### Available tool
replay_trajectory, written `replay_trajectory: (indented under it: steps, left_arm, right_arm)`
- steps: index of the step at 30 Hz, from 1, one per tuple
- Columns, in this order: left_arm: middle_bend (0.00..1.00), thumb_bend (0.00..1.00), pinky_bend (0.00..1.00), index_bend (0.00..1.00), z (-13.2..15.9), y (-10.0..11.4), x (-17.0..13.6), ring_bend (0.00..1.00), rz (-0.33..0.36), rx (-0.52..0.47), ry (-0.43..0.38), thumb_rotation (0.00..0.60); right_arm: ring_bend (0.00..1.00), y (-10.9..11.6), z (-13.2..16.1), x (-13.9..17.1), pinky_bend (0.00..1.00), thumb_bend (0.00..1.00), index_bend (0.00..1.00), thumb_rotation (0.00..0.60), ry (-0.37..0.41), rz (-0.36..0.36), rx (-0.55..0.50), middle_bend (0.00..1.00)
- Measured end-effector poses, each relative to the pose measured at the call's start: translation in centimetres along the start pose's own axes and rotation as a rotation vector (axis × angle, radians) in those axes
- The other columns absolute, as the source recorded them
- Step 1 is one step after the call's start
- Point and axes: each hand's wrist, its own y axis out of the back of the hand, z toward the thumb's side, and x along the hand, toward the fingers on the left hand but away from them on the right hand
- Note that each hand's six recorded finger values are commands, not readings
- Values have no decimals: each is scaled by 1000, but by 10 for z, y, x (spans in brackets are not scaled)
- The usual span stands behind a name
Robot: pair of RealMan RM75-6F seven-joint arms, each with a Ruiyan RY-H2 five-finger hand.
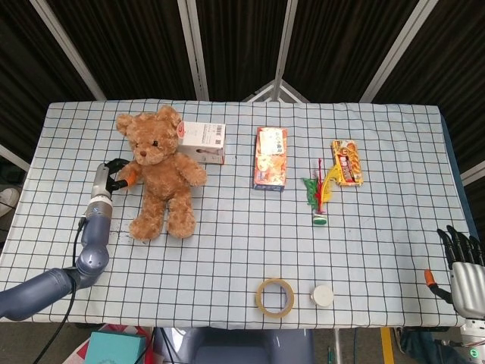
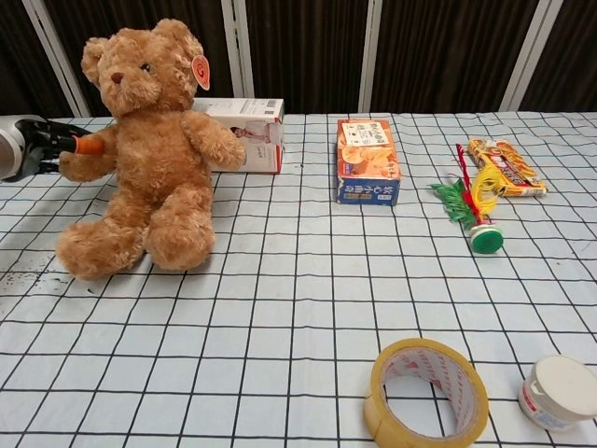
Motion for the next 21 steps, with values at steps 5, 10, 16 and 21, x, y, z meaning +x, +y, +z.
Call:
replay_trajectory:
  steps: [5,10,16,21]
  left_arm:
    - [478,618,51,446,7,0,-1,56,7,5,-11,600]
    - [468,608,51,445,3,-3,-2,56,-9,37,-1,600]
    - [464,607,51,441,-7,-10,-1,56,-34,69,23,600]
    - [463,606,51,440,2,-14,-1,56,-37,61,5,600]
  right_arm:
    - [87,-1,0,0,0,367,107,600,0,2,0,57]
    - [87,-1,0,0,0,367,107,600,2,4,-1,57]
    - [87,-1,1,0,0,367,107,600,3,4,-3,57]
    - [87,-1,0,0,0,367,107,600,1,4,-4,57]
